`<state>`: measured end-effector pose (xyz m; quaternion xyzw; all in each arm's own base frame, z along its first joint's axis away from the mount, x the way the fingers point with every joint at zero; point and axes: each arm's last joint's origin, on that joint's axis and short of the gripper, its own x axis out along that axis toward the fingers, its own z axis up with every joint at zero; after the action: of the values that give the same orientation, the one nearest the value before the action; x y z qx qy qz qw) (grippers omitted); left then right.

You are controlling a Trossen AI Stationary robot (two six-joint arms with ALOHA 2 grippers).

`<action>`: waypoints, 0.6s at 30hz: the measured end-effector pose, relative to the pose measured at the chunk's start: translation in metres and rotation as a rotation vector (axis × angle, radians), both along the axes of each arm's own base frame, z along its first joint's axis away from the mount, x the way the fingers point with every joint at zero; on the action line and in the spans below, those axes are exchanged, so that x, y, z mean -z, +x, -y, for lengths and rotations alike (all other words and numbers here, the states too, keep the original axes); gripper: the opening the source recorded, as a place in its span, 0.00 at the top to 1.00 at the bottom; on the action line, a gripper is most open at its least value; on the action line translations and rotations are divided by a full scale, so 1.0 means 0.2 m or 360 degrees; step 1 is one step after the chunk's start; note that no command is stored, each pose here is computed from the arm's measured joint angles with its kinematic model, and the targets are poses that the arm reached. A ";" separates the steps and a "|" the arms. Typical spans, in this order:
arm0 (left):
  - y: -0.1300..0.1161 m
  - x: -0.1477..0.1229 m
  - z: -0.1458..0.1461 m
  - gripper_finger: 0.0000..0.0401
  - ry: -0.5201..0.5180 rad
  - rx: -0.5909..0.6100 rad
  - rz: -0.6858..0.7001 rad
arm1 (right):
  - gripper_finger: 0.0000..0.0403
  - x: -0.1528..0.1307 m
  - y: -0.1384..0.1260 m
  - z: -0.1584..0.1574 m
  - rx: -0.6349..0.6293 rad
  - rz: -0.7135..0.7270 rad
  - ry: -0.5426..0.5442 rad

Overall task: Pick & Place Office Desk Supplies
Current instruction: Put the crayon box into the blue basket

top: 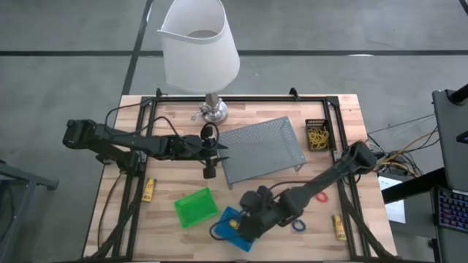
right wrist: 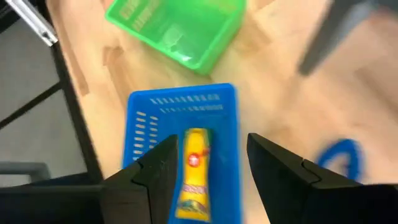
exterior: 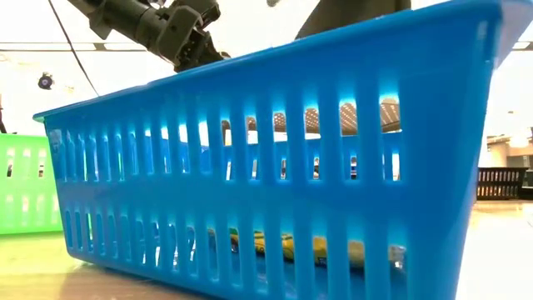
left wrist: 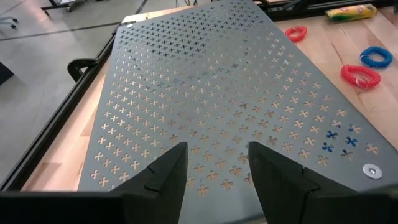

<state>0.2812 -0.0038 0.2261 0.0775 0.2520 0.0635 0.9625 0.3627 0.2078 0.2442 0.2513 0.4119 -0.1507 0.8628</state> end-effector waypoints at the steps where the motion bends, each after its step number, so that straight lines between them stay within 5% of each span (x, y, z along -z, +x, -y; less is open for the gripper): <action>1: 0.00 0.00 0.00 0.56 0.0000 0.0000 -0.0005 | 0.54 -0.02 -0.02 0.00 0.0004 -0.0010 -0.0025; 8: 0.00 0.01 0.00 0.56 0.0000 0.0000 -0.0022 | 0.54 -0.13 -0.21 0.01 0.0382 -0.0040 -0.0044; 18: 0.00 0.01 0.00 0.56 0.0000 0.0000 -0.0029 | 0.54 -0.12 -0.47 -0.15 0.0840 -0.0149 0.0157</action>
<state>0.2803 -0.0038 0.2245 0.0782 0.2609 0.0628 0.9601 0.2691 0.2372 0.2672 0.3846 0.3784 -0.3614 0.7604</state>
